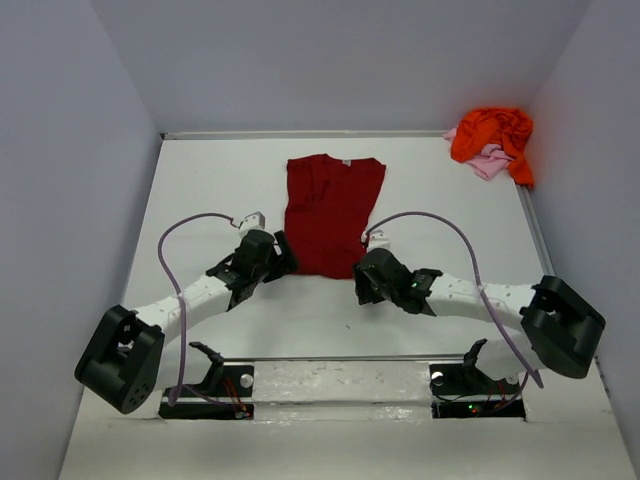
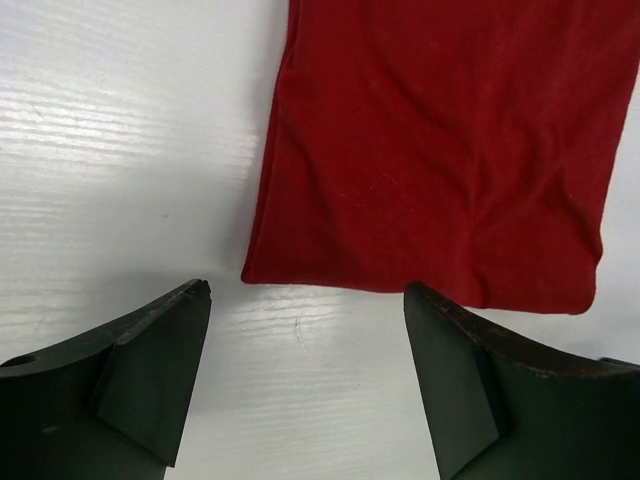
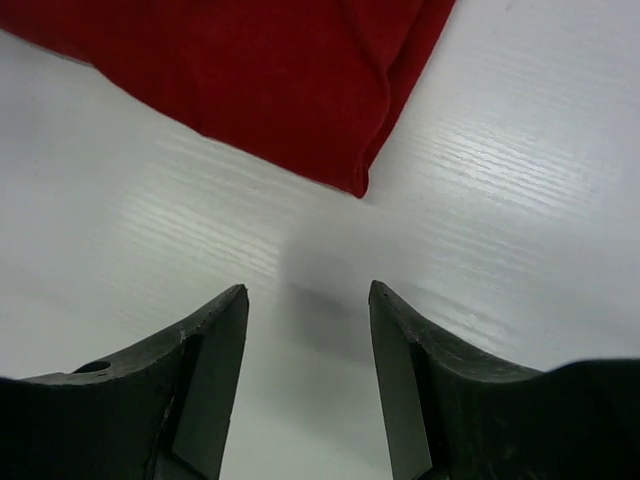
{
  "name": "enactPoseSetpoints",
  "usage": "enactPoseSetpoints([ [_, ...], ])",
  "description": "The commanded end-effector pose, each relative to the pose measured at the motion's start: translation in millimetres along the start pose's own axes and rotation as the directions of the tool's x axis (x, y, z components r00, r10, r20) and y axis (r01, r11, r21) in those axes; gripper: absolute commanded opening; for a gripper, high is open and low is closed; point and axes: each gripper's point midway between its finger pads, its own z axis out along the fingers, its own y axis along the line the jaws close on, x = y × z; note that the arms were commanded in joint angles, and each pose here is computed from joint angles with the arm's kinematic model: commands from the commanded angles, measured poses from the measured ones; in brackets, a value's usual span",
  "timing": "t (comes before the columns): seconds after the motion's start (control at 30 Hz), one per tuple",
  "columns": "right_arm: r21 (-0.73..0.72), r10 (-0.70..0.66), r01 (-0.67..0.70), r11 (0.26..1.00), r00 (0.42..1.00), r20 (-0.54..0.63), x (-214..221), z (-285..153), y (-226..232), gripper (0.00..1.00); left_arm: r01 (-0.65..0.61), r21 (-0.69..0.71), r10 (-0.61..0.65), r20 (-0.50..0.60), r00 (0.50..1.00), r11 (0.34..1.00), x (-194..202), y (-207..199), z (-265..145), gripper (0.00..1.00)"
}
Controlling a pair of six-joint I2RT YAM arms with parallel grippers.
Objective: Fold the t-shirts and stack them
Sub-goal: Fold the tshirt
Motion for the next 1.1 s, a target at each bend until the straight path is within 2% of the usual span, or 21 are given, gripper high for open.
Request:
enactPoseSetpoints([
  [0.0,0.042,0.108,-0.112,0.993,0.990,0.090,-19,22,3,0.57,0.019,0.041,-0.021,0.057,0.998,0.999,-8,-9,4,0.88],
  [0.27,0.107,0.126,-0.132,0.986,0.990,0.057,-15,49,-6,0.56,-0.028,0.023,0.027,0.052,0.998,0.999,-7,-9,11,0.87],
  [0.63,0.149,0.172,-0.180,0.972,0.983,0.062,-21,57,-26,0.60,-0.067,-0.032,0.067,0.001,0.998,0.997,5,2,24,0.88],
  [1.07,0.177,0.133,-0.140,0.974,0.990,0.048,-30,77,-28,0.58,-0.072,-0.055,0.073,0.017,0.997,0.996,3,6,30,0.87],
])
